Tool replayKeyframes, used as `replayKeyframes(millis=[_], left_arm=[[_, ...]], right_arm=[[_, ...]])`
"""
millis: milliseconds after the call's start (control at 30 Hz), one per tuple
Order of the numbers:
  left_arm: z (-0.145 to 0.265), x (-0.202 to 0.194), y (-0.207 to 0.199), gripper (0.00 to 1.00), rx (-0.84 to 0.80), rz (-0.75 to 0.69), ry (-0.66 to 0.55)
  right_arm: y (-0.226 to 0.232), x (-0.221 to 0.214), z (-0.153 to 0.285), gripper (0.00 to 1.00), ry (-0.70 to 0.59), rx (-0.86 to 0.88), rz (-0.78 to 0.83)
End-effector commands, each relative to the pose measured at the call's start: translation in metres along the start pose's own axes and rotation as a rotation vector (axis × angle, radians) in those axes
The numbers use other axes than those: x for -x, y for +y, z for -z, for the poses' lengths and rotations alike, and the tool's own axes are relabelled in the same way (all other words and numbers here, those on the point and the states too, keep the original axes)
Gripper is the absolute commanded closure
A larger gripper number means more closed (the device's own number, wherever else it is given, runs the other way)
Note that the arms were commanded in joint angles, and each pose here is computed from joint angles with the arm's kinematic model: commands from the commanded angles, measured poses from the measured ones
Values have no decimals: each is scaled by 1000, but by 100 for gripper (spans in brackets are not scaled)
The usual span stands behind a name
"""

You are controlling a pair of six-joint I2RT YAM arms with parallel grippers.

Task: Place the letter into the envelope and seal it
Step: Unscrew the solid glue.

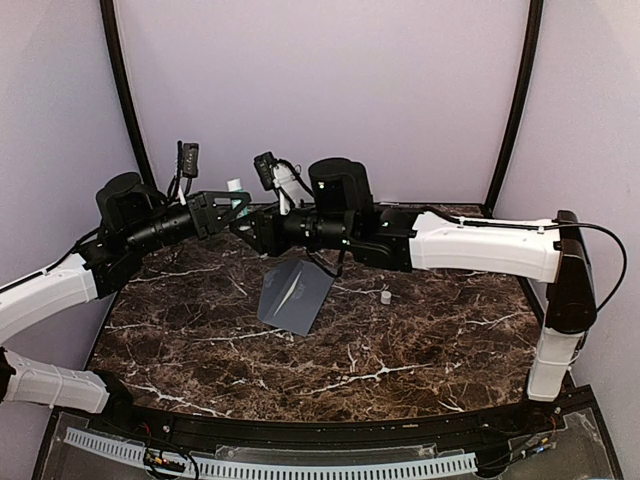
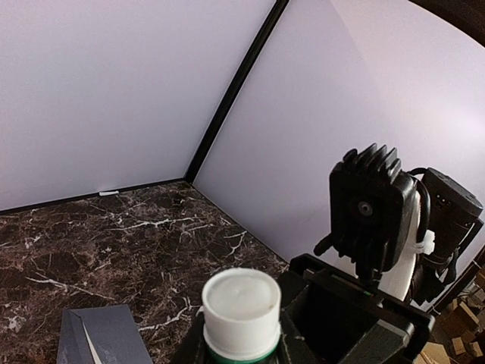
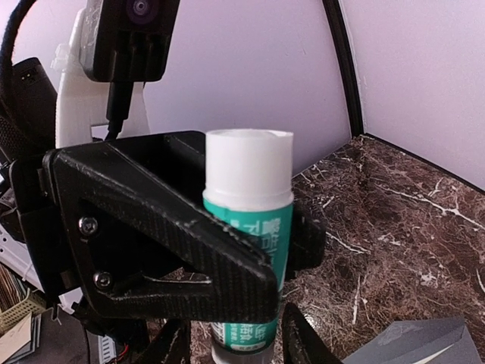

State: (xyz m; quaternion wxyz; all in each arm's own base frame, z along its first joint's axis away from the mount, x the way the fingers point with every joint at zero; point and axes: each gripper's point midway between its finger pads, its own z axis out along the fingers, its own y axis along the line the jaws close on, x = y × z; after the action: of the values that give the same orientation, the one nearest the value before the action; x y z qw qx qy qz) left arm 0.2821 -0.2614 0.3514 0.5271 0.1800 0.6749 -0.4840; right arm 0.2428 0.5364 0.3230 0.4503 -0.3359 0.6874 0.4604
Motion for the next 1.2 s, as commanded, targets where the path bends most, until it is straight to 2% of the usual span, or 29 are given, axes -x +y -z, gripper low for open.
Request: replayKeyframes(millis=[0,167,300,567,733,833,933,1067,1167], left_arm=[[1,19,-16,100,-57,-27,-47],[2,20,-22,100,-88,-23,-49],[2,17,-29,100,-141,-26,-42],[14,8,-77,100,-415,-56,34],[21,1,-89,100,-490,-69,77],[22,0,-90,100,-495,-69,84],[22,2,-90,100,-493,-69,73],[21,10,-87,100,-455,-81,27],[25,20,-83,100,-403,-97,-36]], right_arm=[[1,12,-4,65,-40,-15,4],[0,12,-1,75,-42,-11,4],[7,12,9,81,-54,65,5],[27,32,50,83,-132,319,-22],[57,40,78,82,-171,534,-5],[62,42,81,82,-171,572,-6],[57,43,77,74,-167,538,-11],[49,44,77,44,-176,480,-11],[35,36,80,28,-173,399,-10]])
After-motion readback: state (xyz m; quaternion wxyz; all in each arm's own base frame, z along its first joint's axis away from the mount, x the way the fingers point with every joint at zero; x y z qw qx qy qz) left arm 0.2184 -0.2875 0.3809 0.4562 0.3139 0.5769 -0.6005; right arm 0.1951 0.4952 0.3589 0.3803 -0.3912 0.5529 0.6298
